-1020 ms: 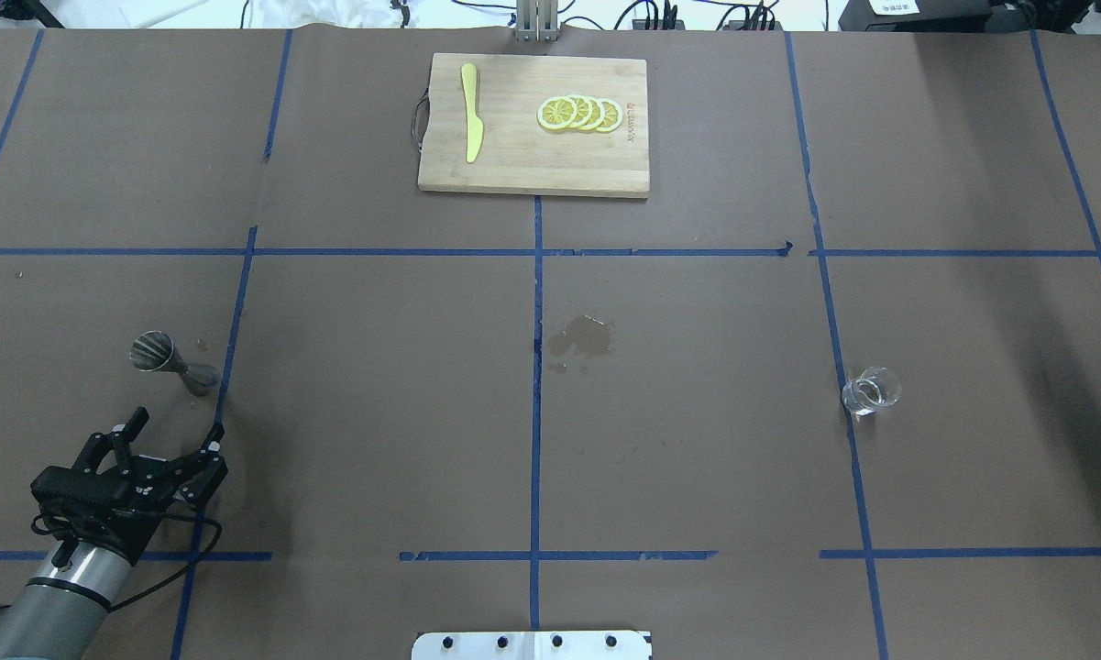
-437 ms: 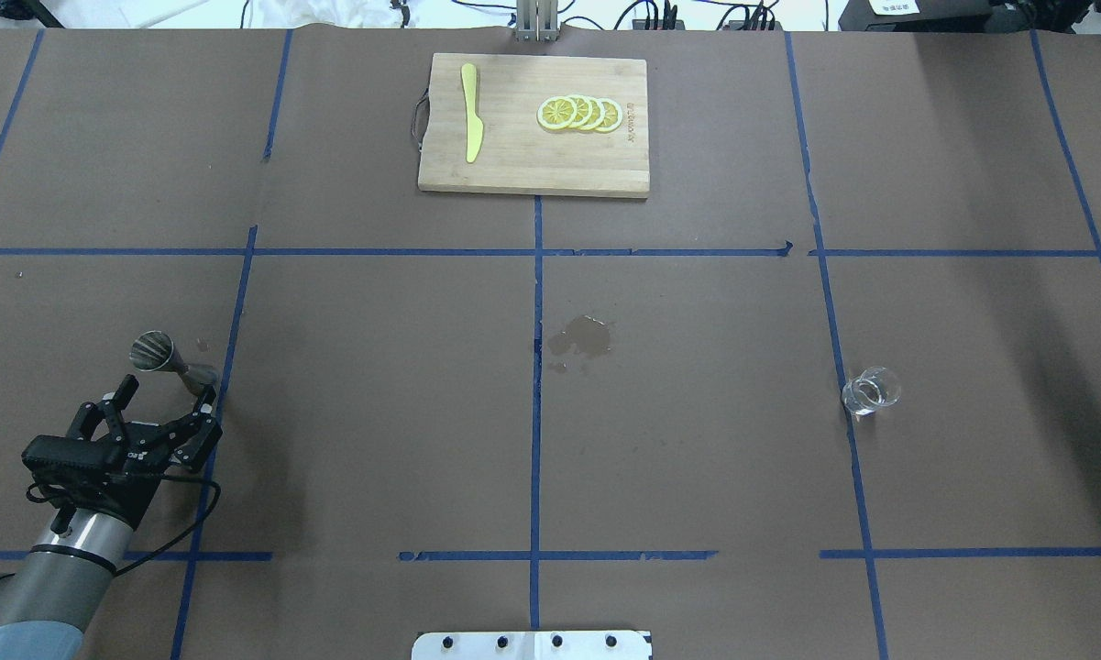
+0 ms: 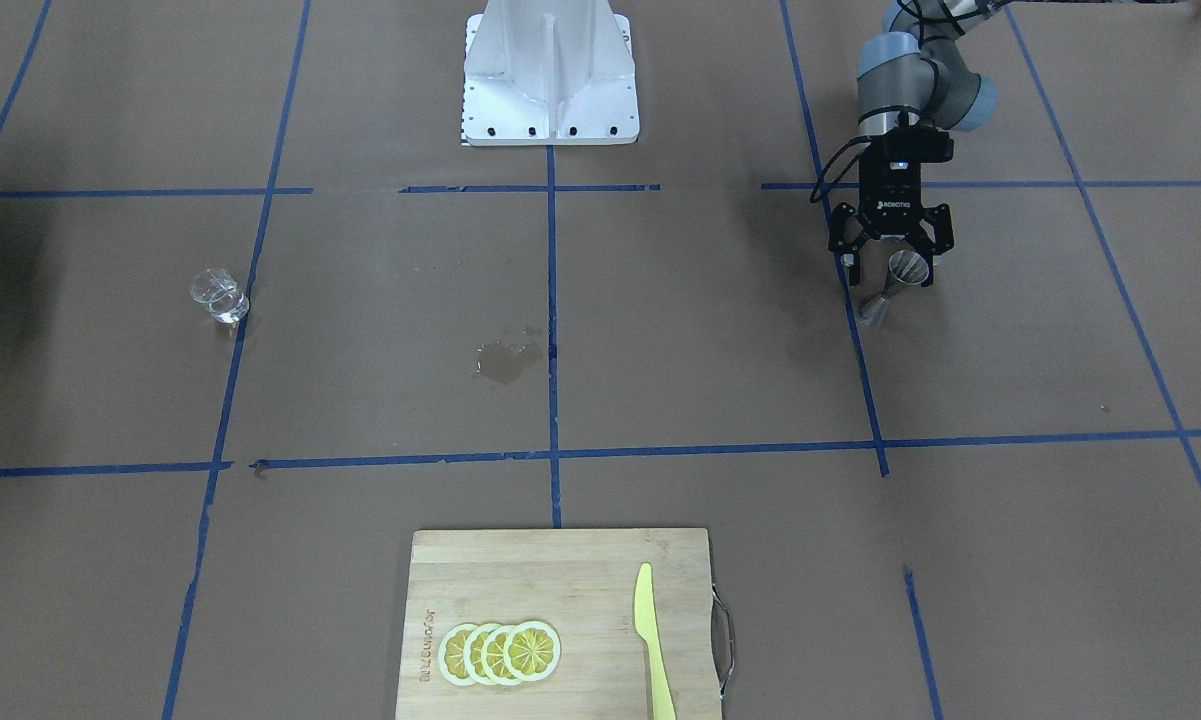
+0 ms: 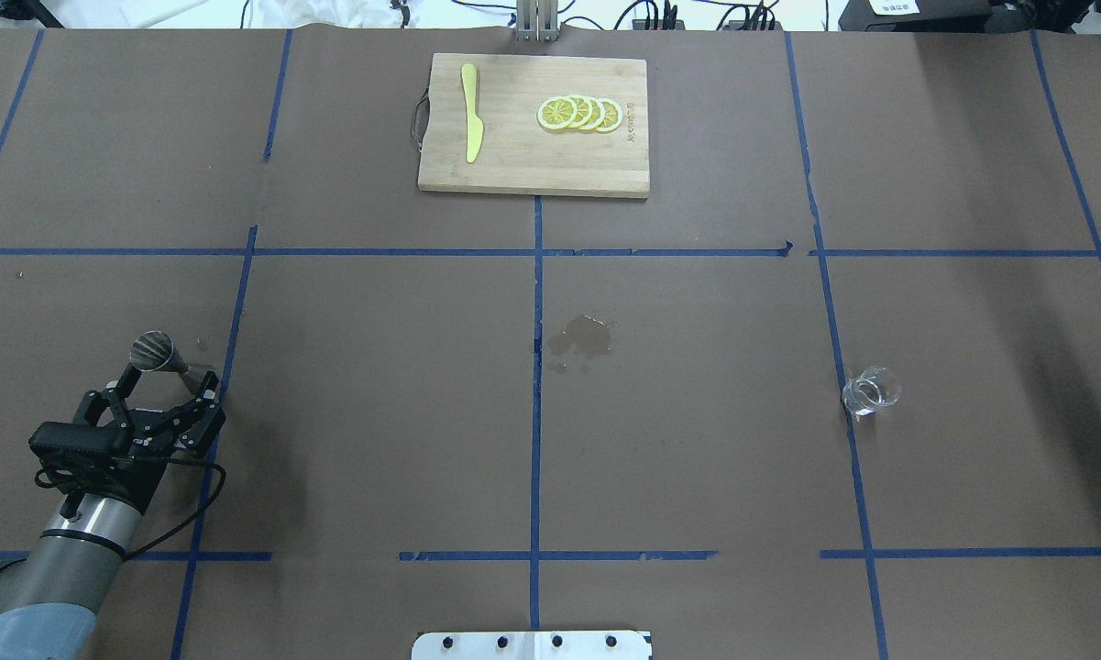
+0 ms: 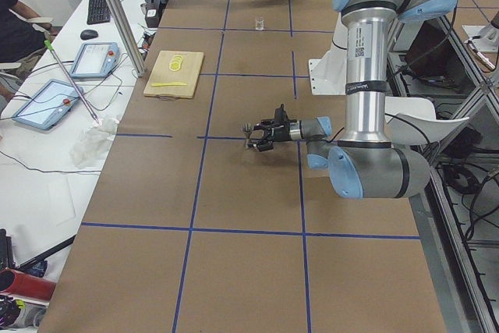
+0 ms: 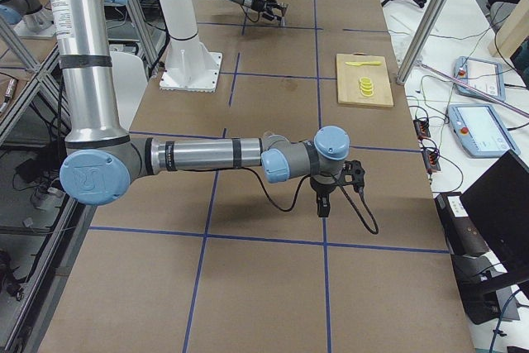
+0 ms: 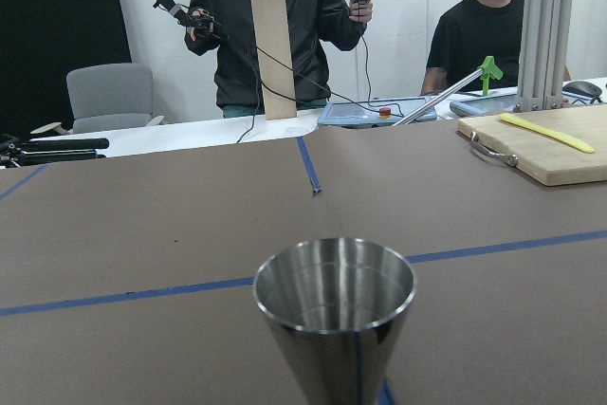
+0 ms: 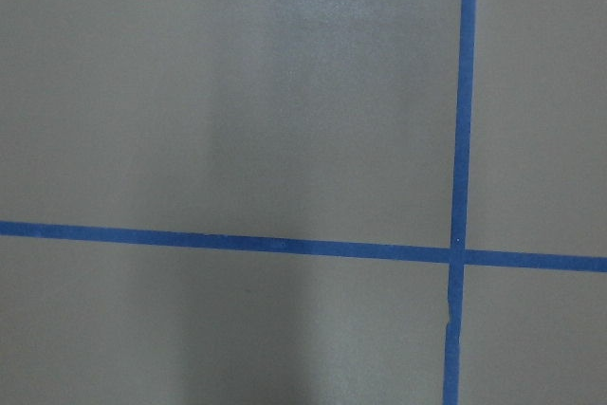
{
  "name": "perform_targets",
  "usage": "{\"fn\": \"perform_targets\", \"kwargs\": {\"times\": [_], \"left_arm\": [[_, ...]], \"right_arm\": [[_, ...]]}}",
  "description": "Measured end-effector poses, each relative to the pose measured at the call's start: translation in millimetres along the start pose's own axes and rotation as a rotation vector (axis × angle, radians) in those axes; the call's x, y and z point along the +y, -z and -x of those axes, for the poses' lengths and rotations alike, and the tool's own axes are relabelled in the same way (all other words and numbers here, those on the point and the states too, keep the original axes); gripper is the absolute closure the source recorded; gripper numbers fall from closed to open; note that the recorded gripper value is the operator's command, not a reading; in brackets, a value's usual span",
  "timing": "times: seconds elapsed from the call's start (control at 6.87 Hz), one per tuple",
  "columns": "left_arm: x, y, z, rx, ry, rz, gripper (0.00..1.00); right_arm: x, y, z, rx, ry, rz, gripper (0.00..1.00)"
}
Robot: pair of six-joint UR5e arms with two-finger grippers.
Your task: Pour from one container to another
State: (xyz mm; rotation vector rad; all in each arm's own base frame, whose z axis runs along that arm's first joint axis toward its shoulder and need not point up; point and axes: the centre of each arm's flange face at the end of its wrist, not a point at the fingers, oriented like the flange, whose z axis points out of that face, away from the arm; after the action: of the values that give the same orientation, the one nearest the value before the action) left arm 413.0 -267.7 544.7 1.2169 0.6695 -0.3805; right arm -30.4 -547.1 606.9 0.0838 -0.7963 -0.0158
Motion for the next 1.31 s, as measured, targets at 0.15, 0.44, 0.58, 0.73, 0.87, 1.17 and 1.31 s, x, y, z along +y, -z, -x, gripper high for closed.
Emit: {"fn": "perform_targets", "kwargs": {"times": [0.15, 0.44, 0.58, 0.73, 0.87, 1.17, 1.31], "left_arm": [[3, -4, -4, 0.000, 0.002, 0.005, 0.00], [7, -8, -4, -0.003, -0.004, 0.011, 0.02], [5, -10, -2, -0.008, -0.005, 0.009, 0.05], [3, -14, 0, -0.013, -0.004, 0.008, 0.14], [2, -16, 2, -0.016, -0.003, 0.010, 0.20], [2, -18, 2, -0.017, -0.003, 0.013, 0.55], [2, -18, 0, -0.016, -0.002, 0.013, 0.89]], "right_arm": [[0, 0, 0, 0.000, 0.000, 0.000, 0.00], [0, 1, 0, 0.000, 0.000, -0.002, 0.00], [0, 1, 0, 0.000, 0.000, -0.002, 0.00], [0, 1, 0, 0.000, 0.001, -0.001, 0.00], [0, 1, 1, 0.000, 0.002, -0.001, 0.00], [0, 1, 0, 0.001, 0.002, -0.001, 0.00], [-1, 1, 0, 0.001, 0.002, -0.002, 0.00]]}}
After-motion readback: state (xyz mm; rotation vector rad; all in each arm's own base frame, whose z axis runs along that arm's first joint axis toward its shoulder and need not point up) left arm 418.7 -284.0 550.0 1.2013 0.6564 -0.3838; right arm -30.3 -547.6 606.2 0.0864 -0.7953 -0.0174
